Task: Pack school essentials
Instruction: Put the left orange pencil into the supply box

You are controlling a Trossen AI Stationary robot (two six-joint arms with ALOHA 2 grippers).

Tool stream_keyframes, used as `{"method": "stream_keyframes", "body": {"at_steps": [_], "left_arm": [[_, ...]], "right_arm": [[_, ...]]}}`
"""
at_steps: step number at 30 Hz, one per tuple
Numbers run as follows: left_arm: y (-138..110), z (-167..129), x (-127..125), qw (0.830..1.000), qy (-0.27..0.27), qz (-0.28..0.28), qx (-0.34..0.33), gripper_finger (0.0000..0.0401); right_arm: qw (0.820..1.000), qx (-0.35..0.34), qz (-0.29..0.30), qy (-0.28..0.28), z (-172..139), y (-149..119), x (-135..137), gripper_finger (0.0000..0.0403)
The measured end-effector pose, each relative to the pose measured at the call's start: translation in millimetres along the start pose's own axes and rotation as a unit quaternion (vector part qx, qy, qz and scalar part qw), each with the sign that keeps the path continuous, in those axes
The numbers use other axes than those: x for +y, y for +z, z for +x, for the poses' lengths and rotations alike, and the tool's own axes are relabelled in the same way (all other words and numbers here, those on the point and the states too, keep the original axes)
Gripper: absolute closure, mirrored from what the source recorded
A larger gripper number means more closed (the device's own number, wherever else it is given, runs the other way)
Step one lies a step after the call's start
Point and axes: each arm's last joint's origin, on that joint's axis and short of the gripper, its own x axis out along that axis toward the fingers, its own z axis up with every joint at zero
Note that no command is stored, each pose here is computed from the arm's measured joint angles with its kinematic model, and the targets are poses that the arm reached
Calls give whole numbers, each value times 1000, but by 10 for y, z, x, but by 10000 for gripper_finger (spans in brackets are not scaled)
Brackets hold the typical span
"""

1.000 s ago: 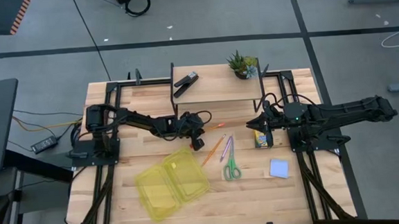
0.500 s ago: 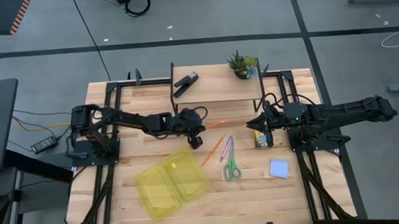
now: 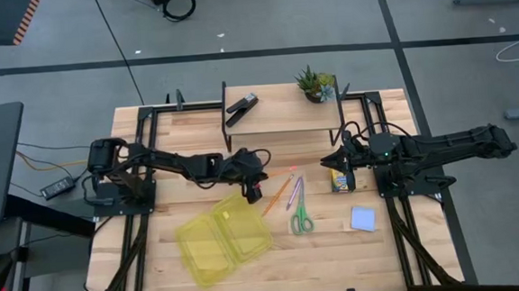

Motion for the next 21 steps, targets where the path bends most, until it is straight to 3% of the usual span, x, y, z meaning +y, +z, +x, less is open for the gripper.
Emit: {"method": "stream_keyframes", "body": {"at_steps": [9, 21], "left_arm": [[25, -155, -131, 999, -16, 52, 1, 385], [89, -327, -208, 997, -29, 73, -11, 384]], "right_arm": [[1000, 0, 19, 0, 0, 0, 0, 343], [1000, 6, 24, -1, -1, -12, -2, 343]]}}
